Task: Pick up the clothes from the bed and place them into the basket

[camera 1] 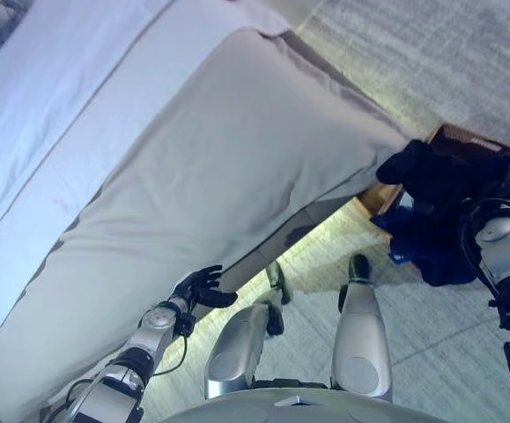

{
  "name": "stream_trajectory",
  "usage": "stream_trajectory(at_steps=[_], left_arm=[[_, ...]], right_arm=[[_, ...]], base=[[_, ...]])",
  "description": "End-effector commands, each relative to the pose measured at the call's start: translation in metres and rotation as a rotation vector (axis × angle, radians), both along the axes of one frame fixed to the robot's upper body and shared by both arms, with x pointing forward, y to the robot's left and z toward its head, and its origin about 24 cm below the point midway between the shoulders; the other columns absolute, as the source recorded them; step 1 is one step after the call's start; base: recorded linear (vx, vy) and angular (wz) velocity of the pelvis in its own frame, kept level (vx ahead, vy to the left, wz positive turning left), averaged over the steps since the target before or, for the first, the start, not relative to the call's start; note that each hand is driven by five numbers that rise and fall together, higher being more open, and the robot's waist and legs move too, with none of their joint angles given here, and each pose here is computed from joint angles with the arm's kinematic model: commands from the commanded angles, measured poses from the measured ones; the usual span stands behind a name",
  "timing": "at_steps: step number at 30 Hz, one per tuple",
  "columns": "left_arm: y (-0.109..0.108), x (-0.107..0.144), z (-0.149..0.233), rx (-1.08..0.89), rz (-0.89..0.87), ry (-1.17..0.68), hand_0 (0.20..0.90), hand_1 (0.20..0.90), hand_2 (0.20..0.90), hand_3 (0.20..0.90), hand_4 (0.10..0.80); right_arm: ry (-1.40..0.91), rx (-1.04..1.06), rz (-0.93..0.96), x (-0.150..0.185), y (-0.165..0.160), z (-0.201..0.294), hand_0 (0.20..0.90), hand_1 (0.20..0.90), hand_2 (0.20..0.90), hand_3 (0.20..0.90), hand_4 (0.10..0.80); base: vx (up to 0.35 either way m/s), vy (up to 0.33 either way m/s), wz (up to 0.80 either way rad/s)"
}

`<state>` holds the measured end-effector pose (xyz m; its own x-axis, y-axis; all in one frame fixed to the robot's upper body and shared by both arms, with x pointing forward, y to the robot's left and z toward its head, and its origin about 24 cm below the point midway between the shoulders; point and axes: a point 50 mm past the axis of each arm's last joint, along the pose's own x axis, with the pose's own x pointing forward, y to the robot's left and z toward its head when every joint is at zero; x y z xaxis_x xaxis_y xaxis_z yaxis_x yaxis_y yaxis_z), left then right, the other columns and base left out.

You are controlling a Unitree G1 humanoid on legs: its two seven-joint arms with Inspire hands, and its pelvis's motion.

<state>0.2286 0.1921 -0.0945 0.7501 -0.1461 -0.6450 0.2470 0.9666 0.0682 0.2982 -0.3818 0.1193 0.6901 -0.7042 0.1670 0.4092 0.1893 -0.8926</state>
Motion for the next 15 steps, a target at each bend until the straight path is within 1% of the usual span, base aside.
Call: stream_trajectory(at_steps=[1,2,6,8,15], left_arm=[[0.019,-0.003,0.007,0.021,0.006,-0.053,0.9,0.9,0.9,0.9,0.8],[0.017,-0.003,0.008,0.01,-0.006,-0.059,0.9,0.9,0.9,0.9,0.8],[0.013,-0.005,0.008,-0.016,-0.023,-0.062,0.9,0.9,0.9,0.9,0.8],[0.011,-0.009,0.006,-0.027,-0.027,-0.055,0.9,0.9,0.9,0.9,0.8],[0.011,-0.016,0.001,-0.043,-0.043,-0.017,0.9,0.9,0.9,0.9,0.8]], right_arm=[[-0.222,-0.189,-0.023,0.013,-0.006,0.081,0.862,0.862,0.862,0.856,0.756],[-0.191,-0.196,-0.067,0.013,-0.011,0.082,0.9,0.9,0.9,0.9,0.8],[-0.178,-0.16,-0.149,0.011,-0.022,0.082,0.9,0.9,0.9,0.9,0.8],[-0.175,-0.108,-0.186,0.007,-0.029,0.074,0.9,0.9,0.9,0.9,0.8],[-0.056,0.066,-0.266,-0.017,-0.046,0.016,0.9,0.9,0.9,0.9,0.8]], base=[[0.0,0.0,0.0],[-0.023,0.035,0.05],[0.004,0.041,-0.01],[0.044,0.056,-0.05],[0.057,0.057,0.0]])
